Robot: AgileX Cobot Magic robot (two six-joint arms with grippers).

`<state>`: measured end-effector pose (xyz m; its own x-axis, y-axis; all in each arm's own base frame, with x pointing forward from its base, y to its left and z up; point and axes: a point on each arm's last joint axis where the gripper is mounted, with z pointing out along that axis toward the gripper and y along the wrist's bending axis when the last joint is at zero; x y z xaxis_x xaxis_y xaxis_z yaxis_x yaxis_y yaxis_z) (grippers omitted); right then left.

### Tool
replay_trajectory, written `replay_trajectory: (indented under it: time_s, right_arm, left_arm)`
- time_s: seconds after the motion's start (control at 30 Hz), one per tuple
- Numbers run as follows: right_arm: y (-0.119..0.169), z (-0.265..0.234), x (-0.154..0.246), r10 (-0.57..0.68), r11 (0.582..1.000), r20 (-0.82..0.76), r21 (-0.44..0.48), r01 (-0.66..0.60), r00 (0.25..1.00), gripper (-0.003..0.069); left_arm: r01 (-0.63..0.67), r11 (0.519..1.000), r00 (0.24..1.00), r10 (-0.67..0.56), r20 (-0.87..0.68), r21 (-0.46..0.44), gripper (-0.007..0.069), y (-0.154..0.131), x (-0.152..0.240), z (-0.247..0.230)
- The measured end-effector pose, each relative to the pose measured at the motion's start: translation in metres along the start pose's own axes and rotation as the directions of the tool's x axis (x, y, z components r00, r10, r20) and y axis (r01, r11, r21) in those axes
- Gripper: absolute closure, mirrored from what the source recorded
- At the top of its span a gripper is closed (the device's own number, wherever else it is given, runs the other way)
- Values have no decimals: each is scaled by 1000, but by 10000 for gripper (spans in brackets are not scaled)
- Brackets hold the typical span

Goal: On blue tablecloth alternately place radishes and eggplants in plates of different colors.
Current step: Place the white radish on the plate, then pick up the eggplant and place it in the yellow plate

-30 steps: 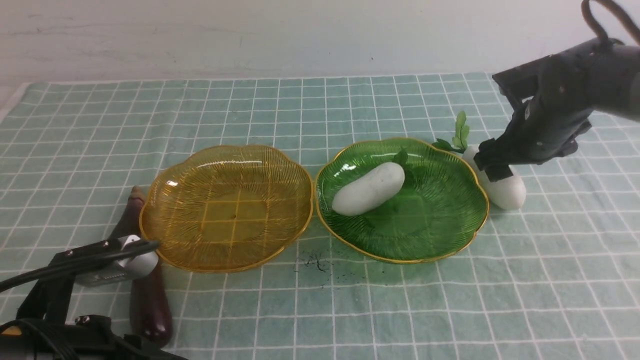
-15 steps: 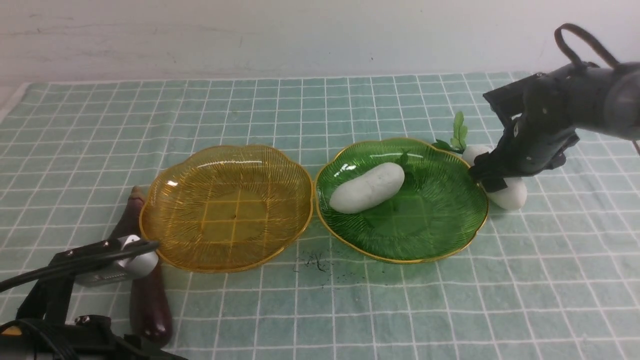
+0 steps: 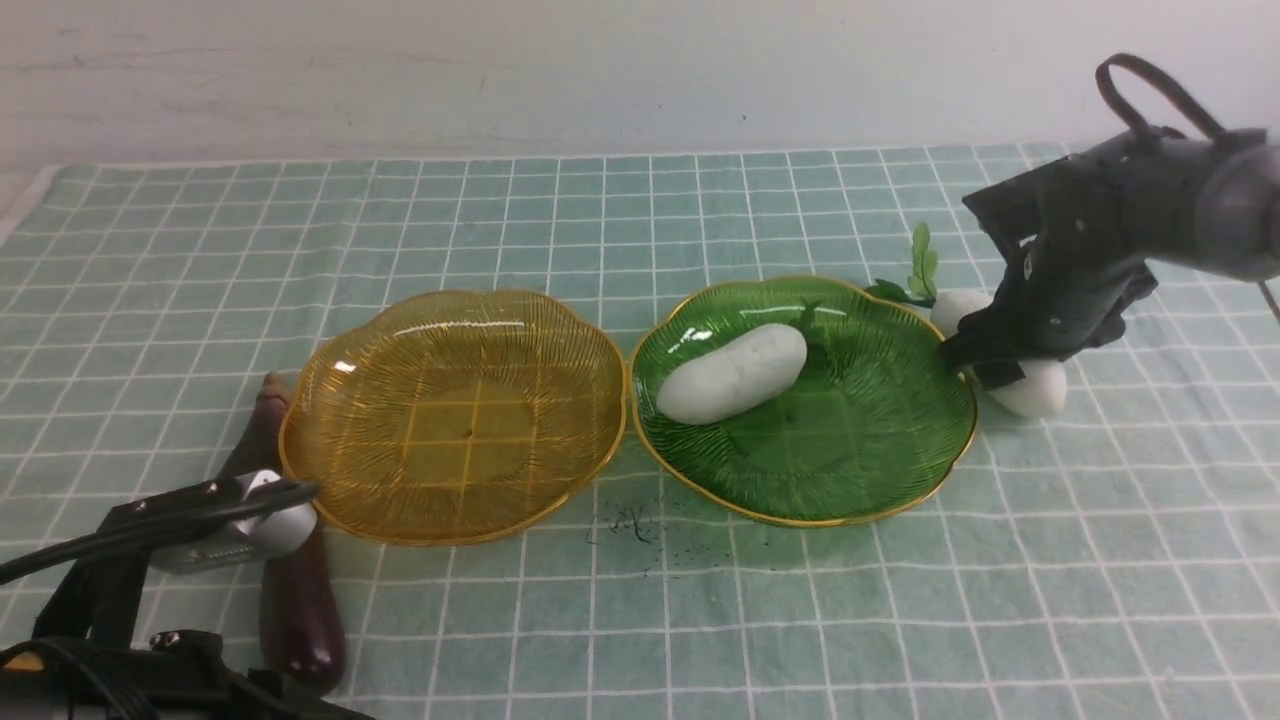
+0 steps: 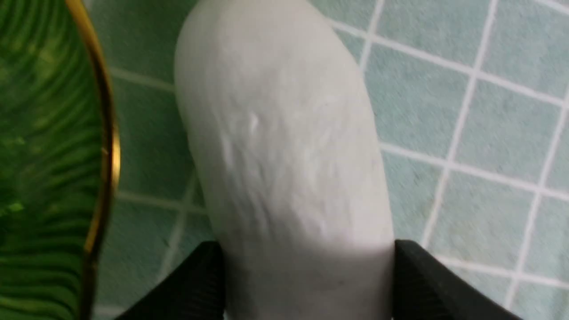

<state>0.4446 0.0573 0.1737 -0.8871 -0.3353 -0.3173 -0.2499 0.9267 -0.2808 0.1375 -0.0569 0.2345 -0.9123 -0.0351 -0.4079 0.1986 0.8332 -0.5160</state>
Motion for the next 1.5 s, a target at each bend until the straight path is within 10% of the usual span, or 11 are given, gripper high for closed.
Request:
replay_trajectory:
  time_s: [0.33, 0.67, 0.9, 1.0, 1.13, 1.5]
  right_arm:
    - [-29, -82, -7, 140, 987, 8, 81, -140, 990, 220]
    - [20, -93, -9, 225, 893, -91, -378, -242, 970, 220]
    - [63, -62, -8, 87, 877, -161, -456, -152, 983, 220]
    - [73, -54, -5, 42, 876, -197, -464, -130, 980, 217]
    - [72, -58, -7, 39, 898, -194, -423, -119, 980, -3]
    - [44, -160, 9, 142, 893, -22, -429, -137, 990, -11]
  left_arm:
    - [0, 1000, 1000, 0, 0, 0, 632, 0, 0, 0]
    - [-18, 1000, 1000, 17, -9, -19, 629, 2, 1, 0]
    - [-43, 998, 999, 42, -22, -47, 591, 4, 2, 0]
    - [-44, 998, 999, 43, -22, -48, 561, 4, 2, 0]
    - [-33, 997, 999, 33, 8, -67, 416, 6, -1, 0]
    - [80, 957, 987, -38, 154, -280, 185, 10, -36, -26]
